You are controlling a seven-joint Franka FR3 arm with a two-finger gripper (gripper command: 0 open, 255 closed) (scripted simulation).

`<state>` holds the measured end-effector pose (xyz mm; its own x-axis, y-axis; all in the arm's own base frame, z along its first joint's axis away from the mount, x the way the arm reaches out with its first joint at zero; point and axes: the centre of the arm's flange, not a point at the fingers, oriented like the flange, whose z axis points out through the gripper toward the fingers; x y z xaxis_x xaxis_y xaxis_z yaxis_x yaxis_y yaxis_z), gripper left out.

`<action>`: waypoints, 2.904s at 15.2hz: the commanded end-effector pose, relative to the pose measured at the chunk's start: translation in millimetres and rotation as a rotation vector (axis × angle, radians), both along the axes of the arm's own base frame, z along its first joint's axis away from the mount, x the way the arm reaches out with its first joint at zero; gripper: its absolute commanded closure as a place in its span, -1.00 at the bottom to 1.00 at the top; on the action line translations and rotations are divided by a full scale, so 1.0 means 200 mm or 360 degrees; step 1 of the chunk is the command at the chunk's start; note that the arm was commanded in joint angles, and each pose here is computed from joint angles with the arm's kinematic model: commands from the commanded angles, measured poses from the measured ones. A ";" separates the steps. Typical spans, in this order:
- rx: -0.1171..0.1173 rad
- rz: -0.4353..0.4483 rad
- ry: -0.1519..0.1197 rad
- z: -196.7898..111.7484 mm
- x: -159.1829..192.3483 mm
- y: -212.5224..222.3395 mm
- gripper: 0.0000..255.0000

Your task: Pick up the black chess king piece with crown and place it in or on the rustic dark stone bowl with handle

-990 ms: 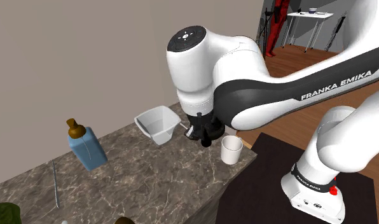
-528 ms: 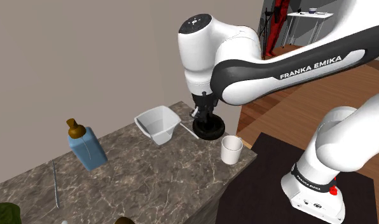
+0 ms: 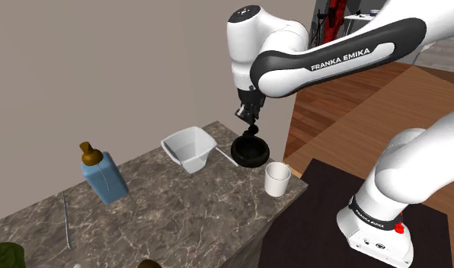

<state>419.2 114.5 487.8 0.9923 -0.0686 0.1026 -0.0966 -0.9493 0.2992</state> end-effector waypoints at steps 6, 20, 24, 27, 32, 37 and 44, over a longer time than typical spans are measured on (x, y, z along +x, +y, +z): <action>-0.0001 0.0002 0.0000 -0.06 0.11 -0.23 1.00; -0.0001 0.0002 0.0000 -0.43 0.11 -0.23 1.00; -0.0001 0.0002 0.0000 -0.43 0.11 -0.23 1.00; -0.0001 0.0002 0.0000 -0.43 0.11 -0.23 1.00; -0.0001 0.0002 0.0000 -0.43 0.11 -0.23 -1.00; -0.0001 0.0002 0.0000 -0.20 0.09 -0.15 -1.00; -0.0001 0.0002 0.0000 -0.20 0.09 -0.15 -1.00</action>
<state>436.8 84.2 448.3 0.9924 -0.0672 0.1030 -0.0954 -0.9492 0.2999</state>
